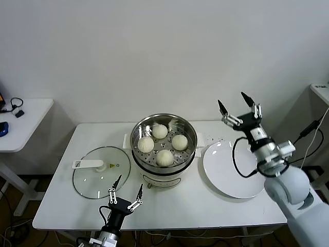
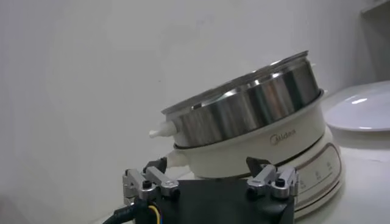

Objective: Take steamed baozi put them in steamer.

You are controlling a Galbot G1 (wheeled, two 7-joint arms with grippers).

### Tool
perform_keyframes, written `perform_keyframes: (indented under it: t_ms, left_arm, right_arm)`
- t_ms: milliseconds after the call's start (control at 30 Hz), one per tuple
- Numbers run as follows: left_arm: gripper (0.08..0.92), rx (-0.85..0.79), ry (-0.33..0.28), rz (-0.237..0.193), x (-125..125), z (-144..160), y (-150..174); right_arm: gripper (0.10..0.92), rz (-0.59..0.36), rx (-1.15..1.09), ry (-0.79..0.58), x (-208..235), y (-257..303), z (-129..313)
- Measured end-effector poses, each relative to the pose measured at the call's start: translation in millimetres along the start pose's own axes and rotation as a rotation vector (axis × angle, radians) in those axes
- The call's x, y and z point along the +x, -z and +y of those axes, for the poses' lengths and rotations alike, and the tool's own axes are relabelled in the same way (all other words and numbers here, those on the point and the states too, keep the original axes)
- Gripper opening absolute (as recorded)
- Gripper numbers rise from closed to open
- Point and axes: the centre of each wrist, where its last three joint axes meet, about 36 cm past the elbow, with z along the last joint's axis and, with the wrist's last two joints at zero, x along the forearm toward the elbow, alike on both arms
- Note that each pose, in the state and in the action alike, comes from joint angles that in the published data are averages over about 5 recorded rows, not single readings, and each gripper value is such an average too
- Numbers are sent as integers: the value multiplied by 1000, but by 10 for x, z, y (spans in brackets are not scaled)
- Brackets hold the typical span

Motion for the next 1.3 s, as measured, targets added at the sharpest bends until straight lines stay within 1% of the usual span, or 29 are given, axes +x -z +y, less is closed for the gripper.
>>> perform_keyframes:
  t_ms: [300, 700, 1000, 1300]
  left_arm:
    - [823, 20, 10, 2, -11, 7, 19]
    - [823, 38, 22, -1, -26, 19, 43]
    - [823, 41, 25, -5, -26, 29, 59]
    - [823, 42, 24, -9, -24, 33, 76]
  right_arm:
    - [823, -24, -90, -113, 548, -437, 331]
    - [823, -4, -173, -212, 1163, -779, 859]
    - [823, 6, -203, -257, 1449, -867, 1095]
    - [823, 5, -220, -288, 1581, -900, 1223]
